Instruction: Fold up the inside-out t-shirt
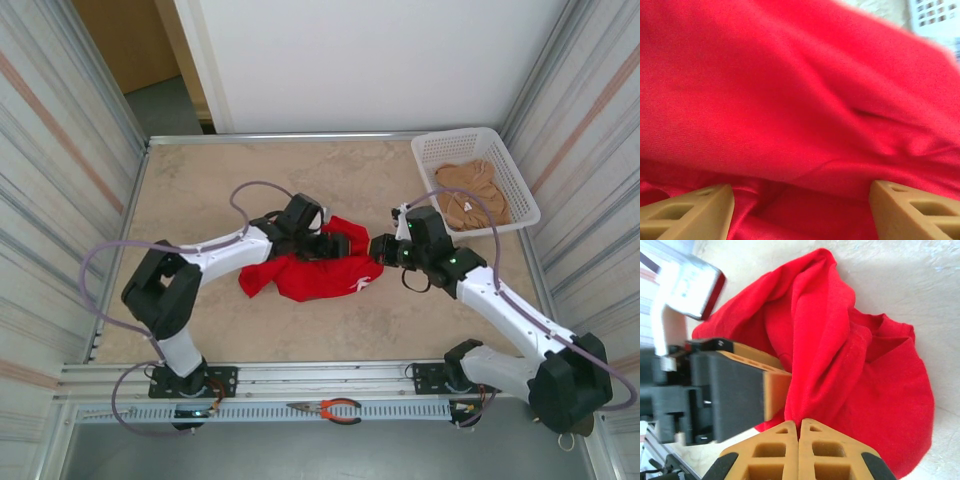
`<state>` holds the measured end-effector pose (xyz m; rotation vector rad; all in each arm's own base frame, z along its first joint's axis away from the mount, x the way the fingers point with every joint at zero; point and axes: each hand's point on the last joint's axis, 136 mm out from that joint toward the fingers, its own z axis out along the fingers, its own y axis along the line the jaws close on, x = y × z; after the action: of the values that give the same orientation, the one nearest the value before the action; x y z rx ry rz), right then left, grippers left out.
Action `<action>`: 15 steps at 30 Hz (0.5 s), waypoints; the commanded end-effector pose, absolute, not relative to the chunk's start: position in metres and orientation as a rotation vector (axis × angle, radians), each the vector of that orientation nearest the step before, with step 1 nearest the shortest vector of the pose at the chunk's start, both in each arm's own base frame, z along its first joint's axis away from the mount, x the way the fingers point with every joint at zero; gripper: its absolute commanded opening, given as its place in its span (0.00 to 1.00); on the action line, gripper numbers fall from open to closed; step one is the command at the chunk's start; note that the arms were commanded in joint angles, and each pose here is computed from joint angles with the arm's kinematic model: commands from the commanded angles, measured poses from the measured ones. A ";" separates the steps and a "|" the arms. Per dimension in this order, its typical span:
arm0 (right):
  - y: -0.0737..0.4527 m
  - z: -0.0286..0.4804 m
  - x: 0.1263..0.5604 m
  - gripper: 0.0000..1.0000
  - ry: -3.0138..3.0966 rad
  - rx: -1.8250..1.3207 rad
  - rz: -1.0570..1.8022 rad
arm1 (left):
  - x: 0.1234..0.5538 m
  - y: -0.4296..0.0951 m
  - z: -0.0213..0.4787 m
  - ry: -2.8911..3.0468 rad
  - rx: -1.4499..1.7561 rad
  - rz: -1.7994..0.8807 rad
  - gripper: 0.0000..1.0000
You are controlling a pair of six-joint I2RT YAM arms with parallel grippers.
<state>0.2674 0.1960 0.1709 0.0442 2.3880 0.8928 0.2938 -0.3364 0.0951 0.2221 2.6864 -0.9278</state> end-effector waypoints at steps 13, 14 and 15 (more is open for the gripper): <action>0.159 0.132 0.251 0.00 2.377 0.273 0.882 | 0.306 -0.330 0.103 2.599 0.328 -0.755 0.00; 0.156 0.123 0.251 0.00 2.388 0.299 0.866 | 0.308 -0.330 0.116 2.556 0.332 -0.774 0.00; 0.153 0.112 0.250 0.00 2.407 0.328 0.845 | 0.309 -0.329 0.132 2.503 0.333 -0.805 0.00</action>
<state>0.2471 0.1620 0.1276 0.2249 2.4055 0.8728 0.2942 -0.3259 0.0722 0.2911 2.7050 -0.7447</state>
